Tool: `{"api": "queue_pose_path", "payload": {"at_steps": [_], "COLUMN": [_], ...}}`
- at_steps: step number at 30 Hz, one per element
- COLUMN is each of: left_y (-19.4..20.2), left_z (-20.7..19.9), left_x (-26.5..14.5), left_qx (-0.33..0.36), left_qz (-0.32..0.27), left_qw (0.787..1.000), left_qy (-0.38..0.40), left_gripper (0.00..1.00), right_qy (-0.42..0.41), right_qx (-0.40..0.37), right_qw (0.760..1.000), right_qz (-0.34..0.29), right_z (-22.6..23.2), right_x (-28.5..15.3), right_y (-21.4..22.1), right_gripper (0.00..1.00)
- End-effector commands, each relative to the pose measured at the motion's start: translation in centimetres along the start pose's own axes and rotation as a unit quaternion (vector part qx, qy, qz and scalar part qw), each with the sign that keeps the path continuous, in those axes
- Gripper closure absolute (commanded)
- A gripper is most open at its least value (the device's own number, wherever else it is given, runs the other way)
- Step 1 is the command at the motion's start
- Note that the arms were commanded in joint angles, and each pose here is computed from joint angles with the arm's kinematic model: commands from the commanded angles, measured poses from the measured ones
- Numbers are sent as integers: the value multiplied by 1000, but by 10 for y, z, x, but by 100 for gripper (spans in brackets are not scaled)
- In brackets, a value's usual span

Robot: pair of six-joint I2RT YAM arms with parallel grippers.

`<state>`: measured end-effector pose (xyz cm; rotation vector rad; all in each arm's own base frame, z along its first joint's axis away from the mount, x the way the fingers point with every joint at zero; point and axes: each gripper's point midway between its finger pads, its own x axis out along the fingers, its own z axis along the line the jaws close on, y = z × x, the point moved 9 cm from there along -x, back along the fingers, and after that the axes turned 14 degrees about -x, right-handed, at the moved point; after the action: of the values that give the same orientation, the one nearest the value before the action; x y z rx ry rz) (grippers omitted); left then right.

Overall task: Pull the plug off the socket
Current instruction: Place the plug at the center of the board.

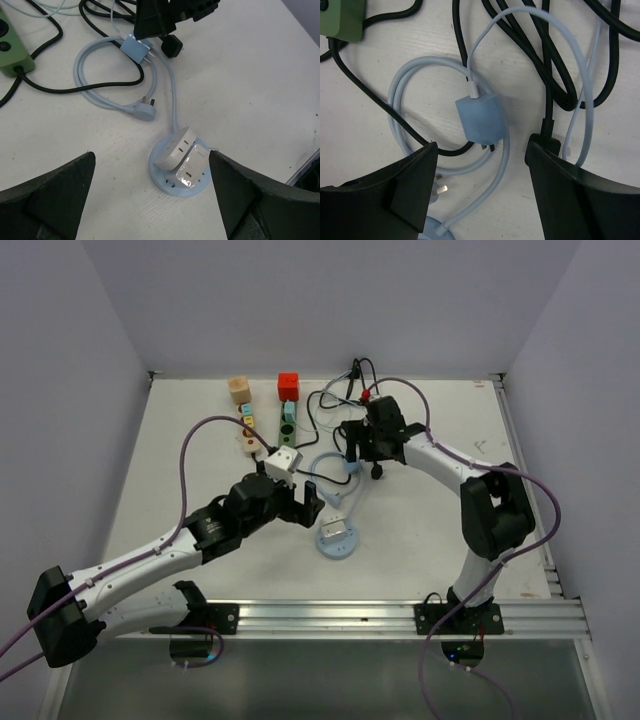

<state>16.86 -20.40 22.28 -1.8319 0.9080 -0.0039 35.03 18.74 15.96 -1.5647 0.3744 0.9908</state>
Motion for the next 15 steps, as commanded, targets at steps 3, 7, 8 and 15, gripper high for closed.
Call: {"api": "queue_pose_path", "payload": {"at_steps": [3, 7, 8, 15], "left_y": [-11, -17, -17, -28], "left_z": [0, -1, 1, 1], "left_x": [-8, -11, -12, -19], "left_qx": [25, 32, 35, 47], "left_qz": [-5, -9, -12, -39], "left_qw": [1000, 999, 999, 998], "left_qy": [-15, -18, -24, -31], "left_gripper": [0, 1, 0, 0], "right_qy": [-17, -52, -56, -147], "right_qx": [-9, -11, -9, 15], "right_qw": [999, 998, 997, 982], "right_qz": [-29, -43, -43, -118], "right_z": [-1, 5, 5, 20], "right_x": [-30, -60, -66, -112], "right_y": [-23, -12, -7, 46], "right_gripper": [24, 24, 24, 26]}}
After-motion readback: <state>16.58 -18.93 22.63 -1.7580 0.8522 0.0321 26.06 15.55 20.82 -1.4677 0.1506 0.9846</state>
